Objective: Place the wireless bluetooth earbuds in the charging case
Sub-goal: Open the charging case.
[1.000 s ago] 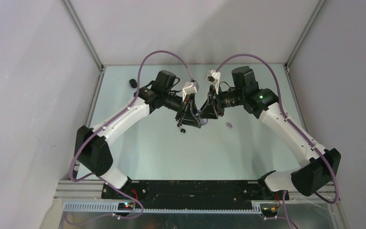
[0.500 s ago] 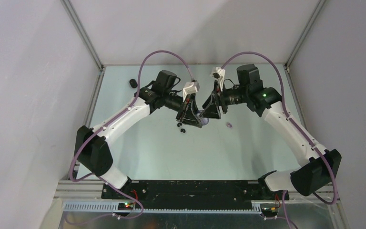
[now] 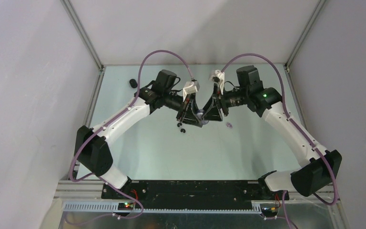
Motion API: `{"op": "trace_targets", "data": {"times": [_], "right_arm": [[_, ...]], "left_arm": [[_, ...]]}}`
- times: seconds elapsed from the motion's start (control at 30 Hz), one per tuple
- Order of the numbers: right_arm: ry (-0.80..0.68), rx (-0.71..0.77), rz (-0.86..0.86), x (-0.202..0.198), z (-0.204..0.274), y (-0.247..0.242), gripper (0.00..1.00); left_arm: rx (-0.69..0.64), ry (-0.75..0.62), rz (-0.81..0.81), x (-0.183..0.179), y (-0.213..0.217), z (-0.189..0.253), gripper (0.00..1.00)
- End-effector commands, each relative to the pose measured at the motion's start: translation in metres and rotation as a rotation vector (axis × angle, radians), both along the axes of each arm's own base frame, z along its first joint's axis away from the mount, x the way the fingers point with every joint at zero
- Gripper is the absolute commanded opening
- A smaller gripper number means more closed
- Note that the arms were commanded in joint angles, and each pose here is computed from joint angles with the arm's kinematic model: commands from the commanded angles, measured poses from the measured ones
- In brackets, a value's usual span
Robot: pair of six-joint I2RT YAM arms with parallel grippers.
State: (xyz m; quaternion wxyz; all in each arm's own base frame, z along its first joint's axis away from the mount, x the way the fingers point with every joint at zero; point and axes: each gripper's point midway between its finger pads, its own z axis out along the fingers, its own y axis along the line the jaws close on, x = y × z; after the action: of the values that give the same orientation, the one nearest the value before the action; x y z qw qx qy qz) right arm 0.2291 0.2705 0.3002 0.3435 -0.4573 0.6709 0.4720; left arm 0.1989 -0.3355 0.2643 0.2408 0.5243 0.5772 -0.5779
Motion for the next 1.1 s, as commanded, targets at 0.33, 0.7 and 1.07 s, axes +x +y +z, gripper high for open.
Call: {"op": "trace_targets", "data": {"times": [0.33, 0.7, 1.07], "right_arm": [[-0.059, -0.006, 0.046, -0.011, 0.002, -0.001, 0.37], [-0.055, 0.018, 0.042, -0.011, 0.009, -0.009, 0.48], [-0.059, 0.004, 0.031, -0.009, 0.006, -0.007, 0.32]], "left_arm": [[-0.024, -0.048, 0.013, 0.002, -0.001, 0.013, 0.01], [-0.017, -0.043, 0.016, 0.005, -0.001, 0.010, 0.00], [-0.012, -0.041, 0.018, 0.007, -0.002, 0.007, 0.03]]}}
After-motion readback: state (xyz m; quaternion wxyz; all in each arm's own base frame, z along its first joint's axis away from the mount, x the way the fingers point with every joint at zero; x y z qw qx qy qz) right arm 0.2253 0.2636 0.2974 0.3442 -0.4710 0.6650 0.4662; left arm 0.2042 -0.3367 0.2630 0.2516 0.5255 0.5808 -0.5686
